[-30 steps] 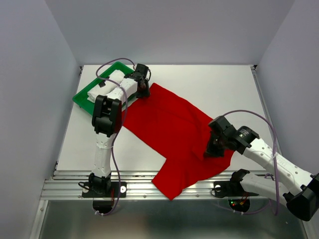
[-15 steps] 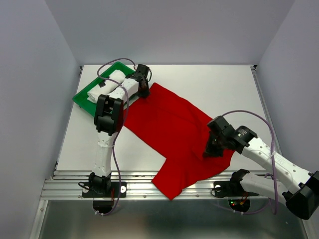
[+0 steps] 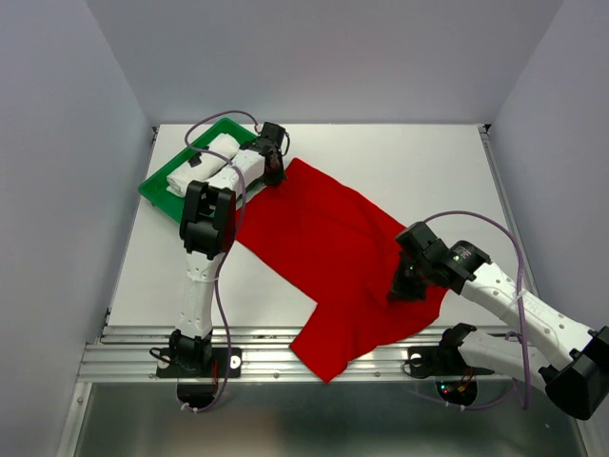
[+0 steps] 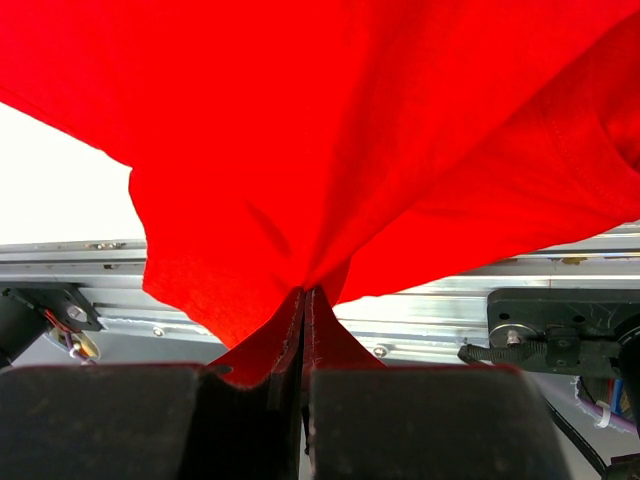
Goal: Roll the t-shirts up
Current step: Fold the T-shirt at the center of the board.
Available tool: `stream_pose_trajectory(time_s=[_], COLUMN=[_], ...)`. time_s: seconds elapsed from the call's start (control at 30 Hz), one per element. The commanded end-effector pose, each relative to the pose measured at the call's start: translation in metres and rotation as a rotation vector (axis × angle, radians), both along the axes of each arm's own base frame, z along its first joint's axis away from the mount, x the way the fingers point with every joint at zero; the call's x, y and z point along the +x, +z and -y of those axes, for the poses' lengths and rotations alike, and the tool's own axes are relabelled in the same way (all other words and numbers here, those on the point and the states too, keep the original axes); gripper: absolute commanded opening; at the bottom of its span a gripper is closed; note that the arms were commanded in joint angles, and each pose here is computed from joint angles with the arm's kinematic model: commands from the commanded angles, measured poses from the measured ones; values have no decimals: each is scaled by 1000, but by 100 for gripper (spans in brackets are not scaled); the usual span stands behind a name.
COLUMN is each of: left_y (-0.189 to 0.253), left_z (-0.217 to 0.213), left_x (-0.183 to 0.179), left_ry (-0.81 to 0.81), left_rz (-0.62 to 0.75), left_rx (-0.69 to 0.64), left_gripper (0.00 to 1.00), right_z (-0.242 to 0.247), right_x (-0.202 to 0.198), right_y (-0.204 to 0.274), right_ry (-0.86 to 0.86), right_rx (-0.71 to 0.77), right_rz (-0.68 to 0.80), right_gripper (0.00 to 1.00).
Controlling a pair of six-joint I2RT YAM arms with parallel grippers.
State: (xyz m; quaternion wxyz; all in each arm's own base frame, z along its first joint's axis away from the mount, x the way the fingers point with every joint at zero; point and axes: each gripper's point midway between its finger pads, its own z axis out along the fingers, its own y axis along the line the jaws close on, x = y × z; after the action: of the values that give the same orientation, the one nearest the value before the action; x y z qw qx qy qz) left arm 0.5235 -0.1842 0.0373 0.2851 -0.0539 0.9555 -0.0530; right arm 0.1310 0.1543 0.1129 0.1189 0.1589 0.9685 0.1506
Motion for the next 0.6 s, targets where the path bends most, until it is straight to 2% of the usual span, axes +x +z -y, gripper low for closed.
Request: stream_pose_trajectory(time_s=[0.0,0.2,0.3,0.33,0.37,0.43,0.57], left_y=[47,68,46,53,41,37,28], left_z=[-1,-1,-6,-6,-8,-10,-14], left_x=[14,15,3,6,-2,-3,-6], left_ry=[26,16,41,50,55,74,103], left_rz=[105,149,76,95,72,77,58], left_rx=[-4,-12,11,-1,5,2,19], left_gripper=[0,0,21,27,32,37,38], right_z=[-4,-4,-5,-5,-5,-4,-3], right_x=[2,3,3,3,3,3,2], right_y=[2,2,2,2,2,3,3], right_ry=[11,11,13,13,13,13,13], right_rx=[12,13,15,15,15,15,10], right_rz=[22,23,23,25,25,23,23], right_gripper=[1,1,1,1,1,1,1])
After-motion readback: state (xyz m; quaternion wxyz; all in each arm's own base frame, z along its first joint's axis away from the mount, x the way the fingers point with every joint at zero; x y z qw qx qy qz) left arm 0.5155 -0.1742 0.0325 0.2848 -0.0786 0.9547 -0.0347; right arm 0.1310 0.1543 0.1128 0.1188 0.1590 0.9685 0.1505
